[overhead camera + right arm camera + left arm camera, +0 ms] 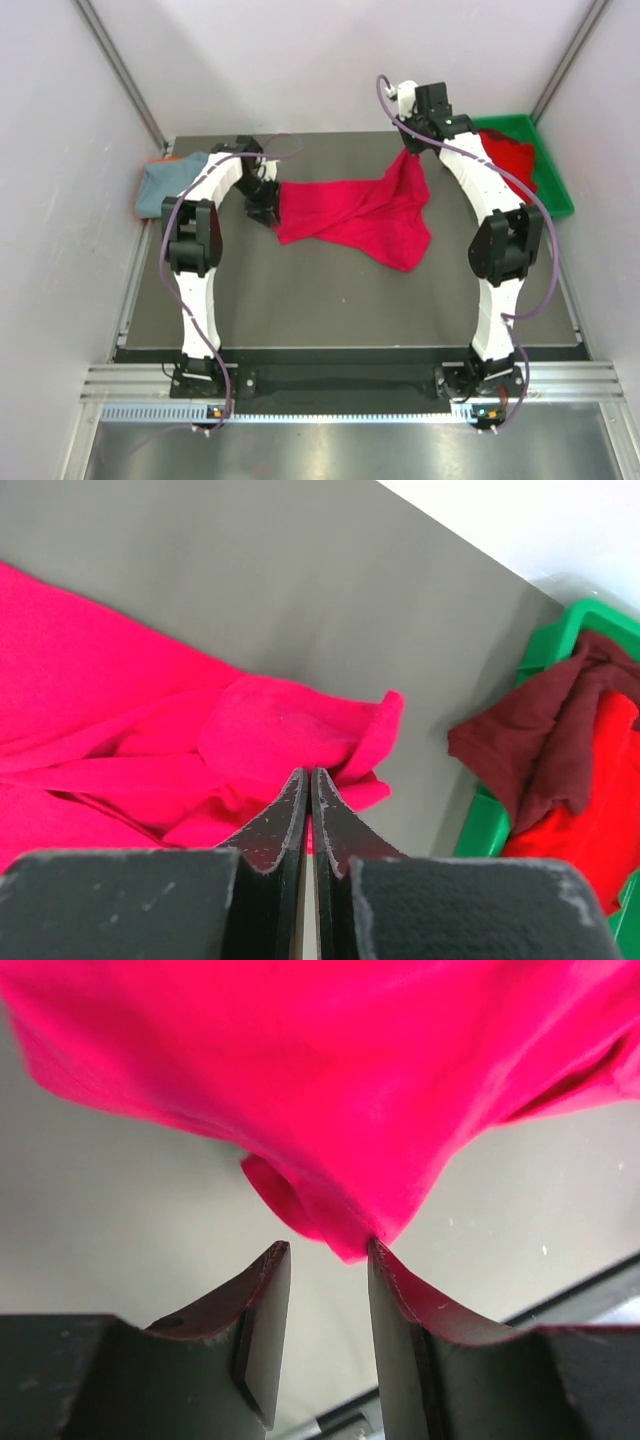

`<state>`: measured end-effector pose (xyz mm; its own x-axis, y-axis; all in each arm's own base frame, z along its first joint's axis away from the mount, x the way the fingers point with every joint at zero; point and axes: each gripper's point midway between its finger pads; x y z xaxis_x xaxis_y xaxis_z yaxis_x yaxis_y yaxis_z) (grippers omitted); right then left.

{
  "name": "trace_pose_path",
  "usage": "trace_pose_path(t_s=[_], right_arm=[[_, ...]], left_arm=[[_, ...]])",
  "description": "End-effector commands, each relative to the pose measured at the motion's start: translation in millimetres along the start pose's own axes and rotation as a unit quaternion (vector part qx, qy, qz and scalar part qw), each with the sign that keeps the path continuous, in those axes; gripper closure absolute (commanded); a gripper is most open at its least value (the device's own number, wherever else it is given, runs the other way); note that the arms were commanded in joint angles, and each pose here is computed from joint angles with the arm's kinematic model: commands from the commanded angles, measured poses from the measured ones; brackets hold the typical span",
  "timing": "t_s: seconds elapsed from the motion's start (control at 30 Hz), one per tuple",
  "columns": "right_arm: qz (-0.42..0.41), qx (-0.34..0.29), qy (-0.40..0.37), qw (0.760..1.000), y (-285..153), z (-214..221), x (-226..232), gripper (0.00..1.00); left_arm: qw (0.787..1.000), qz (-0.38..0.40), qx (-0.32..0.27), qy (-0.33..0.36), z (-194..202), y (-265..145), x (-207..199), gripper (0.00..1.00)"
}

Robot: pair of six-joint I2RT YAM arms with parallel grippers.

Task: Fold and stack the t-shirts
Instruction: Flatten the tshirt out

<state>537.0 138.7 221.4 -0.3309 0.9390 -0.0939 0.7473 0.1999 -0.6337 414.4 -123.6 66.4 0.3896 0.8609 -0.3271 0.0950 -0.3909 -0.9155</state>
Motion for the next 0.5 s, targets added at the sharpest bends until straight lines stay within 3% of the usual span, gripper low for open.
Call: trace_pose_path(t_s=[0.0,0.2,0.47], right_arm=[[-0.005,-0.06,-0.002,0.998,-21,-41,10,1.0],[-0.004,-0.059,-0.002,0.998,-17,-41,12,1.0],[-0.003,-0.059,-0.001,0.998,-11,-42,11,1.0]], left_arm=[[1.0,0.027,-0.009,-0.005,9,-28,-25,0.58],[0.999,0.047,0.004,-0.027,39,-34,-42,0.57],[0.998,0.049,0.025,-0.025,50,-16,-45,0.56]])
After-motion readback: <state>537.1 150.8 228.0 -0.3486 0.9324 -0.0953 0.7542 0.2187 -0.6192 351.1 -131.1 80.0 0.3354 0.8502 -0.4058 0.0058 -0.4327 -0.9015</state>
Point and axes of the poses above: each gripper's point midway between its finger pads, its own y axis out along the fingers, its own x axis along the line the jaws close on, z = x × y, and after that the axes turned 11 degrees about y, right-handed
